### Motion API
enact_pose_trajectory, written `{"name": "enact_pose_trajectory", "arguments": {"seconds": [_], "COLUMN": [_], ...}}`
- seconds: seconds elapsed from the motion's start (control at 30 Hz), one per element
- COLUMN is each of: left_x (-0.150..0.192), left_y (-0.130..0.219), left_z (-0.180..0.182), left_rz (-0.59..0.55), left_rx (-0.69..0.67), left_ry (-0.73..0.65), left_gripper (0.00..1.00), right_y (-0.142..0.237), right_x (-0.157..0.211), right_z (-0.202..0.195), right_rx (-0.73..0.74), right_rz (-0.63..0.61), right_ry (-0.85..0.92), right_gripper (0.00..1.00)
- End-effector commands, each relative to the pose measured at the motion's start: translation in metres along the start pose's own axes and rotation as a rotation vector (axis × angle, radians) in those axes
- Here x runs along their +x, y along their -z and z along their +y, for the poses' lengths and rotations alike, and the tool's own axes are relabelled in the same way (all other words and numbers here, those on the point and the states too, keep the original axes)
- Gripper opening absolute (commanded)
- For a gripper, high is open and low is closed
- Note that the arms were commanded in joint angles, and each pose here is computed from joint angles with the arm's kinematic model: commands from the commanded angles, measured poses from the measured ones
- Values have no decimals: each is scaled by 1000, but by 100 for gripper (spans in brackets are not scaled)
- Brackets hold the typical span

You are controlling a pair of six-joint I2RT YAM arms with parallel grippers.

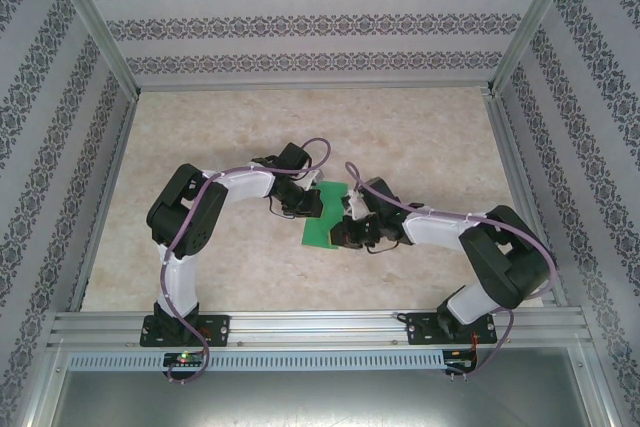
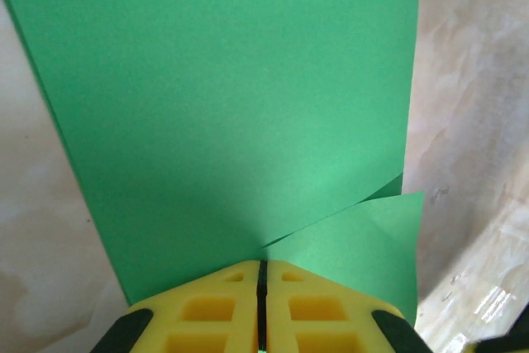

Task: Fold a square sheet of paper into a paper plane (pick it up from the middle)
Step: Fold the triangle a second time at the center of the table.

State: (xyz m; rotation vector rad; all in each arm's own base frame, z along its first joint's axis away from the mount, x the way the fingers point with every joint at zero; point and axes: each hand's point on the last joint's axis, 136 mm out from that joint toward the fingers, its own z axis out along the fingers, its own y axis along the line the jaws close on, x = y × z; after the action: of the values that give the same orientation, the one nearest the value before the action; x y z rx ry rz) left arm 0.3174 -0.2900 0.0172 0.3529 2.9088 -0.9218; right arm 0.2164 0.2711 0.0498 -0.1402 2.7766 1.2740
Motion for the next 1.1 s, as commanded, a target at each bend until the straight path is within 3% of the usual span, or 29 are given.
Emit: {"name": "enact_pose_trajectory", "arguments": {"seconds": [0.0,0.37,0.7,1.07], "left_x": [18,18,19,17], "left_y": [-11,-13,-15,-13], "left_z": [53,51,57,56], "left_rz": [47,51,63,64], "left_rx": [-165,-156,-172,-167], "left_ry": [64,64,65,62], "left_gripper": [11,11,11,11], "right_y": [-1,-32,-24,-13], "right_x": [-29,-41,1,45], "right_z": [20,-15,-55,-76], "right_rx": [-63,18,157,196], "right_rz": [-42,20,105,147], "right_ry": [13,-10,-14,-52], "right_gripper": [10,10,10,10]}}
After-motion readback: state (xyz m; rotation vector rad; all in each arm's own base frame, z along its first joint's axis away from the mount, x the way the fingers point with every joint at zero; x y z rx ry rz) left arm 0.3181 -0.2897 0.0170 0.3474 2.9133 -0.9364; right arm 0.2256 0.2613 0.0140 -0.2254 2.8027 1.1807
